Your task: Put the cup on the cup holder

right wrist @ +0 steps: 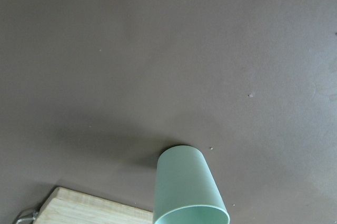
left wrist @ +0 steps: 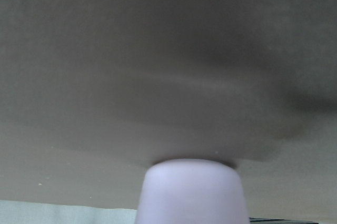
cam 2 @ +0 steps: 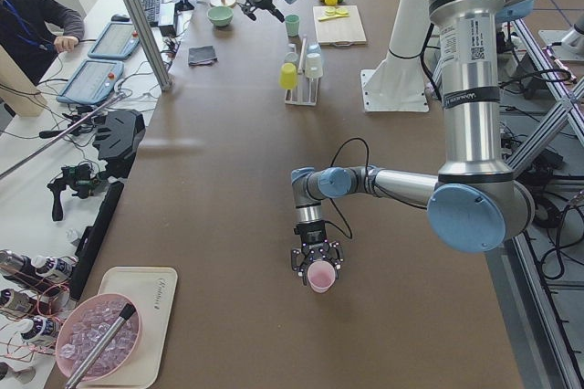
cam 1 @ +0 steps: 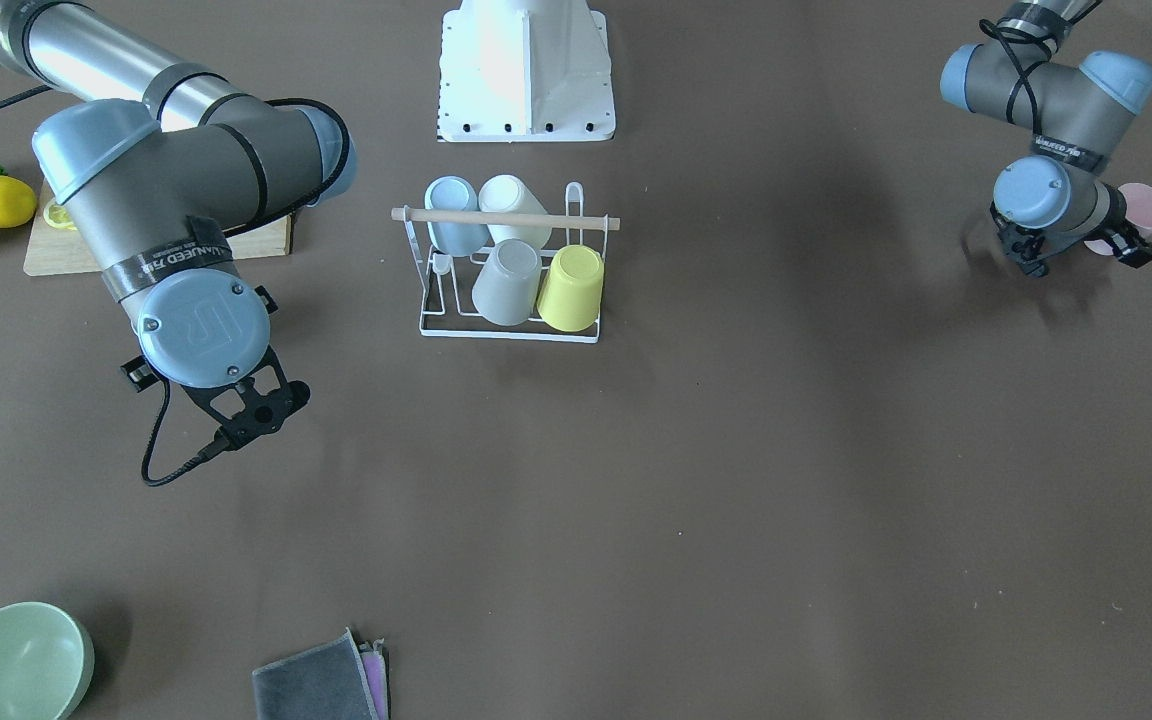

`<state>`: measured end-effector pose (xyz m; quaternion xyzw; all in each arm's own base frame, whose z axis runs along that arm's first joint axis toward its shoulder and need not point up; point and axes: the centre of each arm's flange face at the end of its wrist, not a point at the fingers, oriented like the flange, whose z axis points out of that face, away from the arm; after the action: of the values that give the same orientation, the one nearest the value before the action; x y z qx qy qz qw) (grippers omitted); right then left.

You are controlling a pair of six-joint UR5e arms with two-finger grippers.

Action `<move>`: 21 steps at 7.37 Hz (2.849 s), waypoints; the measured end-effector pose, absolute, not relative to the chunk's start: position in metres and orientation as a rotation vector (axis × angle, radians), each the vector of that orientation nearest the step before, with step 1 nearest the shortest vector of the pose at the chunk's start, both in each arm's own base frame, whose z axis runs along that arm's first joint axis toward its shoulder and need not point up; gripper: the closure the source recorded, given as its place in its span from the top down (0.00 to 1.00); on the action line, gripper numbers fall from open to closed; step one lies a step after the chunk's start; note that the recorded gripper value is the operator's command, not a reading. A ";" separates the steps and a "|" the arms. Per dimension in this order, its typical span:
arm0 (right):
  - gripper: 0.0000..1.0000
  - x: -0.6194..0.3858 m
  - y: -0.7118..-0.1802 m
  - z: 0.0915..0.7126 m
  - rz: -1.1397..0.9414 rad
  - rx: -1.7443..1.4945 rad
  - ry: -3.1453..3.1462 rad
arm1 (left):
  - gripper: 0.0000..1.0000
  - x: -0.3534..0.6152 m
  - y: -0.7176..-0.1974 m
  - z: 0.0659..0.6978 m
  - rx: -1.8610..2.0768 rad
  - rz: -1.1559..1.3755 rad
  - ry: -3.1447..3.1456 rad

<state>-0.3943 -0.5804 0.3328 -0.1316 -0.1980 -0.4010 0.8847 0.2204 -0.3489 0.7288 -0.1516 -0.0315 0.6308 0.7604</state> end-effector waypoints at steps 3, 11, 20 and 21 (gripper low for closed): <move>1.00 -0.404 -0.579 0.344 -0.892 -0.251 -0.358 | 0.98 0.211 -0.341 0.739 -0.326 1.373 -0.068; 0.99 -0.419 -0.549 0.387 -0.903 -0.312 -0.384 | 0.88 0.204 -0.335 0.747 -0.311 1.374 -0.064; 0.99 -0.448 -0.558 0.404 -1.145 -0.348 -0.273 | 0.53 0.207 -0.343 0.722 -0.248 1.376 -0.038; 0.99 -0.450 -0.554 0.404 -1.158 -0.369 -0.257 | 0.53 0.206 -0.351 0.707 -0.213 1.363 -0.029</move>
<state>-0.4496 -0.5540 0.4038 -0.1729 -0.1202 -0.5425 0.8132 0.2064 -0.3508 0.7070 -0.0982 -0.0132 0.6286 0.7714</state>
